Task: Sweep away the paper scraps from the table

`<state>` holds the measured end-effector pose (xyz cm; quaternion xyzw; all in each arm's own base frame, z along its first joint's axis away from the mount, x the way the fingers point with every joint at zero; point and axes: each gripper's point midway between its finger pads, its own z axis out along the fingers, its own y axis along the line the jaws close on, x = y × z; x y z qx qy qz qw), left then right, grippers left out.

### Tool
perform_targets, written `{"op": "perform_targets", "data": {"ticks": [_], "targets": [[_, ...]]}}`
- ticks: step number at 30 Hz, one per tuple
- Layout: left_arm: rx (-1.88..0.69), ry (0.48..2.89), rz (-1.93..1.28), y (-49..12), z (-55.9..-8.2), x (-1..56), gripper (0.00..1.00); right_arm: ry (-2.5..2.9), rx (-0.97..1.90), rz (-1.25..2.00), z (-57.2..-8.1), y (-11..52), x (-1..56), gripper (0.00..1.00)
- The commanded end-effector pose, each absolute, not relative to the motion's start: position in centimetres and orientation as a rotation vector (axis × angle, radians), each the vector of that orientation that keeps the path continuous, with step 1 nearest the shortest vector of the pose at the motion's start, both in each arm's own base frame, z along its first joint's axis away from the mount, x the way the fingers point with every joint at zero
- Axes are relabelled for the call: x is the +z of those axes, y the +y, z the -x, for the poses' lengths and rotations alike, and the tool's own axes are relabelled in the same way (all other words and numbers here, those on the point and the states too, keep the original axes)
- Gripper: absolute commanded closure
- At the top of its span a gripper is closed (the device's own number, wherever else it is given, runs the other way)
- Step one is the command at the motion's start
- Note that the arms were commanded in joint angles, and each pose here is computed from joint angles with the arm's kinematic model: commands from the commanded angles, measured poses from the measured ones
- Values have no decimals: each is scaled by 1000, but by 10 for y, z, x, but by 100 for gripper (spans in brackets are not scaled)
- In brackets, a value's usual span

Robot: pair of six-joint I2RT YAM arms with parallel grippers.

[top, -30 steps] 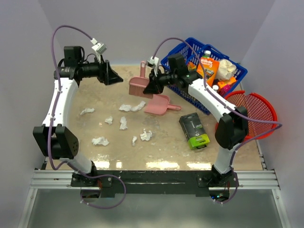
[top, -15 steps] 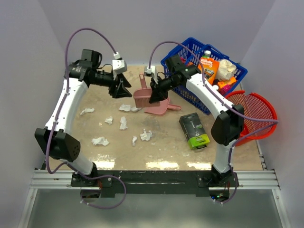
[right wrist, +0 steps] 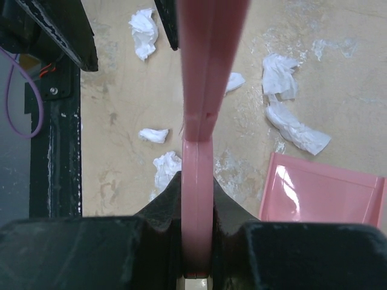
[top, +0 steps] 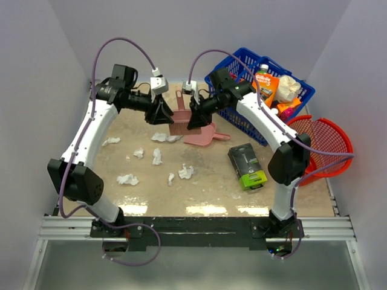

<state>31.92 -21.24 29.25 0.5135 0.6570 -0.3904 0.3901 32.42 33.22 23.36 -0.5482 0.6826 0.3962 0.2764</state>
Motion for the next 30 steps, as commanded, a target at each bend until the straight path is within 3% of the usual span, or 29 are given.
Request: {"op": "perform_targets", "data": {"ticks": [1,9,15,18,19,21,23,25,27,29,30], "targets": [[-896,1537,-1326,-215,-340,329,54,1731,1117,1505,-311,341,261,100],[-755,1578,-1492,-196,-340,322,46,1716,1113,1512,-312,342,264,100],[-911,1618,-1477,-215,-328,309,37,1718,1101,1477,-319,345,272,100],[-952,1606,-1468,-223,-327,309,42,1723,1089,1492,-321,344,271,100],[-972,1624,-1449,-224,-328,308,52,1725,1089,1497,-321,345,270,100],[-1008,1629,-1425,-228,-329,309,60,1733,1080,1493,-323,344,270,100],[-1051,1649,-1403,-230,-329,306,76,1744,1080,1479,-323,345,269,87],[-1132,1655,-1379,-234,-321,305,88,1792,1082,1424,-325,343,272,60],[-1286,1690,-1298,-239,-310,298,100,1804,1128,1324,-336,337,280,51],[-1311,1619,-1271,-245,-310,306,100,1853,1248,1164,-347,332,287,35],[-1415,1721,-1171,-246,-302,293,100,1870,1293,1084,-359,317,291,30]]}}
